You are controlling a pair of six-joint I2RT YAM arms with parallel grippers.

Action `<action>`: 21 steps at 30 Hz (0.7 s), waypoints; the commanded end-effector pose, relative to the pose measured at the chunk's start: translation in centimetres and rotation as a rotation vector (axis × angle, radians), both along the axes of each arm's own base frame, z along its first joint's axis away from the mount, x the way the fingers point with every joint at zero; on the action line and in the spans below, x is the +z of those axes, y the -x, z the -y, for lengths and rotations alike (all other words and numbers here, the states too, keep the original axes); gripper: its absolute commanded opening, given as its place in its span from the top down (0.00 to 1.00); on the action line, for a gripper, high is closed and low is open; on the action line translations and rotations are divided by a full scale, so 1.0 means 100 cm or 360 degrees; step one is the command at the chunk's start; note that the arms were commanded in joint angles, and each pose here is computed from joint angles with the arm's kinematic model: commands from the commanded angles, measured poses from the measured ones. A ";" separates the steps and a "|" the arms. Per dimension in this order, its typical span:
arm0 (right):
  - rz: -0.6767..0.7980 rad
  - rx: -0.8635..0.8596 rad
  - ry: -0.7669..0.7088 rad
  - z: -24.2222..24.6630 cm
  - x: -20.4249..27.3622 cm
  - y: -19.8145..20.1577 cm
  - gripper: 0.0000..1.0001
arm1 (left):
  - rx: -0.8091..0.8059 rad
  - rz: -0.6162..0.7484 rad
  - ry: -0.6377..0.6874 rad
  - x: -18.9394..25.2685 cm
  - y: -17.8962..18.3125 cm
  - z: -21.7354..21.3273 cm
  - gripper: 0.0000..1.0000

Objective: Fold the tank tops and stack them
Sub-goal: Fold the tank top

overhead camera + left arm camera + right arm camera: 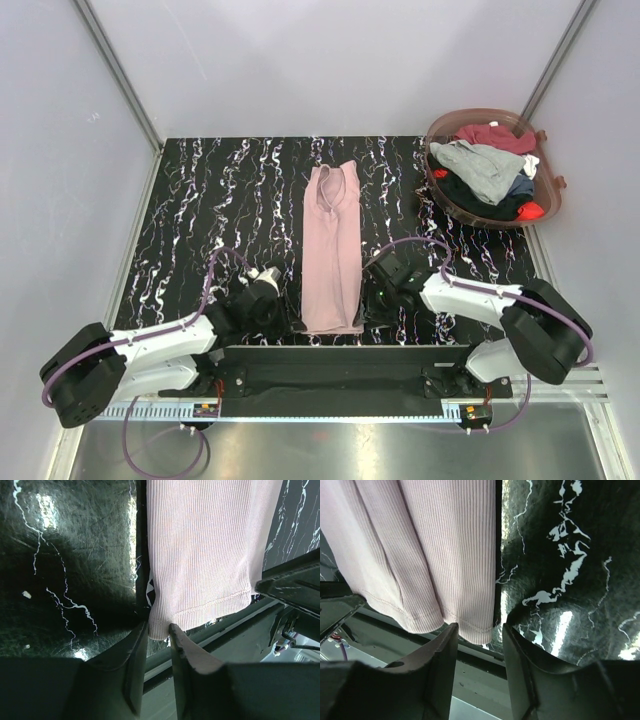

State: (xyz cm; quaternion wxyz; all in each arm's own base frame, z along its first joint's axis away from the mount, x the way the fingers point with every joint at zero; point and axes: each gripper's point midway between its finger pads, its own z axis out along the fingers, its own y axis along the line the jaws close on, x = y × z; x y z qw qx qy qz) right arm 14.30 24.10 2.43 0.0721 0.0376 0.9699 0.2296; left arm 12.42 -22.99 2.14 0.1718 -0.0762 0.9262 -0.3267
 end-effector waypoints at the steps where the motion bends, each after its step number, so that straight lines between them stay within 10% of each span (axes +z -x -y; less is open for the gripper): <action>1: 0.0000 0.0014 -0.0062 -0.015 0.000 -0.003 0.53 | -0.0031 0.0014 0.0057 0.008 0.000 0.008 0.72; 10: -0.0010 0.0031 -0.0076 -0.017 -0.003 0.001 0.75 | -0.0020 0.0002 0.0029 0.005 0.000 0.005 0.52; 18: 0.0008 0.0046 -0.0084 -0.018 0.005 0.000 1.00 | -0.0027 0.0025 0.0046 0.014 -0.003 0.008 1.00; 21: 0.0075 0.0060 -0.0101 -0.018 0.022 -0.004 1.00 | -0.0017 0.0079 0.0041 0.029 -0.009 0.009 1.00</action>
